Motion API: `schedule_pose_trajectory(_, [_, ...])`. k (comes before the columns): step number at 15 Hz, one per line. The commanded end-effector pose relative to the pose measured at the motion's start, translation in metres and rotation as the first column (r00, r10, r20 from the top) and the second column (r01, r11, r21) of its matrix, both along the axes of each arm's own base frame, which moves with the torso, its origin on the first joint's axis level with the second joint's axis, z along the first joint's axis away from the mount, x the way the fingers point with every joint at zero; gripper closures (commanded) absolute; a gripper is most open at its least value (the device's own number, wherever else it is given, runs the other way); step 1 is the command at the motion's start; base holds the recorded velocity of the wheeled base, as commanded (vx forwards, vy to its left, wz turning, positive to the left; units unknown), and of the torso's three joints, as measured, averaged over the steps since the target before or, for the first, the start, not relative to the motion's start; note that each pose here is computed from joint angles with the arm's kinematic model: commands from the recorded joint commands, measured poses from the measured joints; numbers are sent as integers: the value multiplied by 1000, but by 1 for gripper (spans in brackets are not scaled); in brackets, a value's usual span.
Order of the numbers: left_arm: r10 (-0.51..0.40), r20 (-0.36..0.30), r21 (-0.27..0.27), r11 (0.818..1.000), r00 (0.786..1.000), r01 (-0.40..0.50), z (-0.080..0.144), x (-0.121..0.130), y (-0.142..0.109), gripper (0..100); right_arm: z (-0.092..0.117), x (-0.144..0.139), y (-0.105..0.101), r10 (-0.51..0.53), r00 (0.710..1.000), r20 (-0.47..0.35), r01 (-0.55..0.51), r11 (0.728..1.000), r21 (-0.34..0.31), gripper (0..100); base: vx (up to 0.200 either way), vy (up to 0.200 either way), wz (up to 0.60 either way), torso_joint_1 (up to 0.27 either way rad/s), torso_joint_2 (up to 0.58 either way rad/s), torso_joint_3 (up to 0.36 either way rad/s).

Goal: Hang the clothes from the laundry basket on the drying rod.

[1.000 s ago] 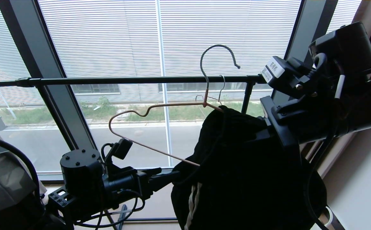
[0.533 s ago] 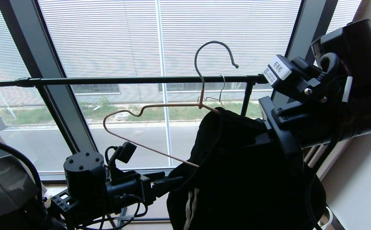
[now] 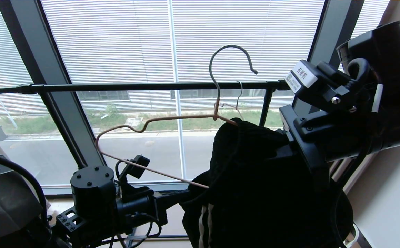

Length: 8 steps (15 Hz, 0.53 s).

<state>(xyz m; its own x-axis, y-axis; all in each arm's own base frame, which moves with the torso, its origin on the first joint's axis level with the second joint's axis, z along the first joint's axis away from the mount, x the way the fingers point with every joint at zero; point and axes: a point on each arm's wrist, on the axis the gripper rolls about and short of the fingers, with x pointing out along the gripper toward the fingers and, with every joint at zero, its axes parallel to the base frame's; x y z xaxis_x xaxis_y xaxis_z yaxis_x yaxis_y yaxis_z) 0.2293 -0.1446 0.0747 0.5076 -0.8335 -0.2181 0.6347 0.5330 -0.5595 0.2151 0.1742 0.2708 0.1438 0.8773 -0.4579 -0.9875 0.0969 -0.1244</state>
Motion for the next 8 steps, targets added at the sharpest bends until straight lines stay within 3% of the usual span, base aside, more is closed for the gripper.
schedule_pose_trajectory(1, [15, 4, 0, 1000, 1000, -15, 1, 1, 3, 100, -4, -1, -6, -15, 1000, 5, 15, 1000, 3, 100, 0, 0, 0, 0, 0, 0])
schedule_pose_trajectory(5, [137, 20, 2, 991, 990, -137, 4, 5, 27, 100, -14, -4, -35, -103, 995, -12, 103, 995, -9, 100, 0, 0, 0, 0, 0, 0])
schedule_pose_trajectory(8, [198, 38, -9, 980, 980, -198, 9, 11, 43, 100, -18, -8, -43, -127, 992, -19, 127, 992, -19, 100, 0, 0, 0, 0, 0, 0])
